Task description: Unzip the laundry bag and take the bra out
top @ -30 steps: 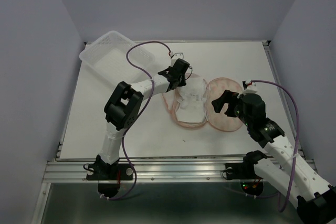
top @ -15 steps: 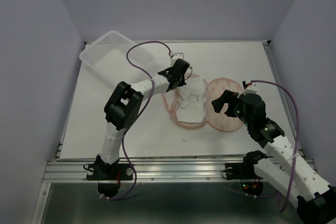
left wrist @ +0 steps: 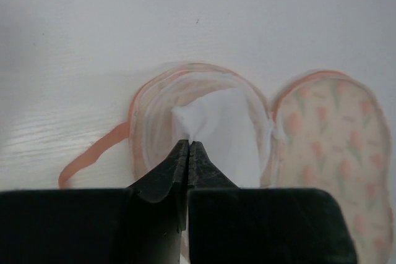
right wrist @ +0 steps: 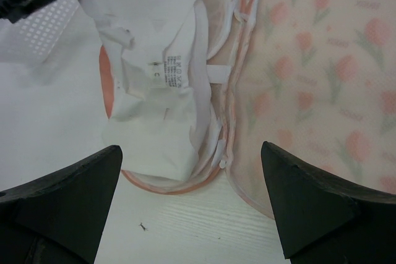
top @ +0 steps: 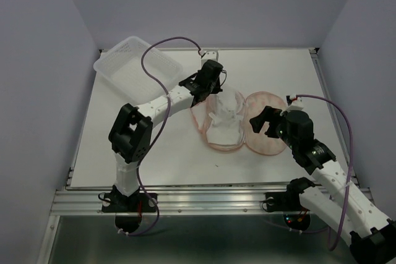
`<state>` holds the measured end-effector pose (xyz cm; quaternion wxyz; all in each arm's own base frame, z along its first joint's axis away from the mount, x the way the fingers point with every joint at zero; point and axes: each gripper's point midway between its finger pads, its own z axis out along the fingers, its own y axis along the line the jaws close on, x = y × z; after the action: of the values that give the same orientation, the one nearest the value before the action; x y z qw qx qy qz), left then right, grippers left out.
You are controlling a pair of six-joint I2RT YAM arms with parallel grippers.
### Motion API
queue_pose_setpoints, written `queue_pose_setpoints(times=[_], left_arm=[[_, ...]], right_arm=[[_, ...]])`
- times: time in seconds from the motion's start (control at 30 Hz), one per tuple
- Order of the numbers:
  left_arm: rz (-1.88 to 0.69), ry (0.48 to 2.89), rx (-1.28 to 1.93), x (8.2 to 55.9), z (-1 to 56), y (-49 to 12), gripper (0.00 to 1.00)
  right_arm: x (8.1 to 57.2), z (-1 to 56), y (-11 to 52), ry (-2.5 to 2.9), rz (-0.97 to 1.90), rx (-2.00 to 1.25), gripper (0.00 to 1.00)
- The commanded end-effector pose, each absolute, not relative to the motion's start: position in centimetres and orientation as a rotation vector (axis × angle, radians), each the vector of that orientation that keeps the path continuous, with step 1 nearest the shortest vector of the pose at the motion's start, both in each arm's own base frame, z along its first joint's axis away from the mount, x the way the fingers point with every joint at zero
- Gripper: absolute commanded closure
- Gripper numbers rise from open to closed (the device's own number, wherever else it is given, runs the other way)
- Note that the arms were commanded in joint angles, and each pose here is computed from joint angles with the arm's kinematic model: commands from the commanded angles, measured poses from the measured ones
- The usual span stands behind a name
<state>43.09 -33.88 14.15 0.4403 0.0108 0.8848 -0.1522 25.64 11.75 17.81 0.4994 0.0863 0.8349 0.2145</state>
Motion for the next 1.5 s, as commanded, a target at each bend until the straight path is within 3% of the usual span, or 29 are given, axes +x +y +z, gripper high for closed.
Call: queue_pose_setpoints(times=[0.0, 0.43, 0.93, 1.13, 1.37, 1.47], left_arm=[[-0.510, 2.028, 0.020, 42.0, 22.7, -34.3, 1.00], [-0.495, 1.719, -0.148, 40.5, 37.1, -28.3, 1.00], [-0.338, 1.448, -0.372, 46.0, 47.9, -14.3, 1.00], [-0.294, 1.439, -0.371, 50.8, 46.7, -9.2, 1.00], [-0.186, 1.604, -0.421, 57.9, 36.6, -3.2, 1.00], [-0.207, 1.637, -0.421, 58.8, 35.5, -3.2, 1.00]], right_arm=[[26.2, 19.7, 11.6, 1.938, 0.538, 0.212, 0.00], [25.7, 21.5, 11.4, 1.856, 0.563, 0.203, 0.00], [25.6, 21.2, 11.5, 1.865, 0.565, 0.186, 0.00], [25.8, 20.8, 11.7, 1.881, 0.563, 0.179, 0.00], [25.9, 20.3, 11.8, 1.895, 0.556, 0.174, 0.00], [25.9, 20.2, 11.8, 1.897, 0.554, 0.175, 0.00]])
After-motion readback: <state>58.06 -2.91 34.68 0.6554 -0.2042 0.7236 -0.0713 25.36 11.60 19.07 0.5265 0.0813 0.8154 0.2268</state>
